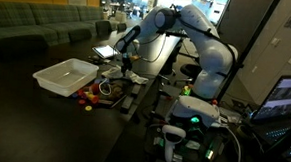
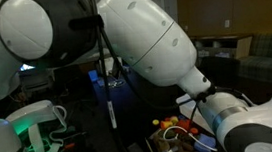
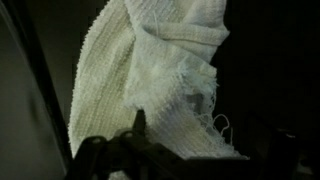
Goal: Pick up the towel from the countertop, sweep the objects to the left and put the towel in the container.
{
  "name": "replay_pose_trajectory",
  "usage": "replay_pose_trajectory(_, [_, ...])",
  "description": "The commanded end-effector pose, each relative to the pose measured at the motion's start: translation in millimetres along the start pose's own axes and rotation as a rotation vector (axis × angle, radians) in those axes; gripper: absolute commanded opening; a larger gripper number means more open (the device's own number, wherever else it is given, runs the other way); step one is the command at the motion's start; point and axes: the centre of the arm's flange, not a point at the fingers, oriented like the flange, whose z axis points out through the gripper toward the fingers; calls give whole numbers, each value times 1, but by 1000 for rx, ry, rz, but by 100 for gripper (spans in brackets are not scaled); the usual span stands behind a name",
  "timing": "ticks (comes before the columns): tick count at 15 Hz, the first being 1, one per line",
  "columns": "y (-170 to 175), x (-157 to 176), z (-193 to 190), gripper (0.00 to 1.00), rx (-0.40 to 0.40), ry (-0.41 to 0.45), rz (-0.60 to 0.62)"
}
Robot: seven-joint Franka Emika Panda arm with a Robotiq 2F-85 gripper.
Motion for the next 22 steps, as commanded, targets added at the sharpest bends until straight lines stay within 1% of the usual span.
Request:
replay_pose_trajectory(1, [-1,8,10,100,32,-29,-29])
replay_pose_trajectory(5, [6,8,29,100,28,-64,-17])
replay_pose_trajectory(6, [7,8,34,96,22,-68,-16])
replay_pose_trajectory(7, [8,7,37,77,18,-72,-10])
replay_pose_trajectory(8, [10,6,39,71,15,-79,-11])
replay_pose_trajectory(9, [12,3,37,71,15,-84,-14])
replay_pose_trajectory(10, [13,1,36,65,13,-87,-17])
replay_pose_trajectory(13, [11,-12,17,42,33,-107,-62])
replay_pose_trajectory(14, [10,-17,11,37,39,-112,-80])
replay_pose_trajectory(15, [11,-21,6,29,41,-119,-97])
replay_pose_trajectory(18, [14,-36,-9,9,27,-116,-105])
replay_pose_trajectory(19, [17,-41,-15,4,17,-108,-91])
replay_pose_trajectory(20, [21,-46,-20,3,15,-103,-86])
replay_pose_trajectory(21, [27,-52,-30,6,13,-94,-74])
replay_pose_trajectory(22, [33,-60,-38,6,10,-82,-57])
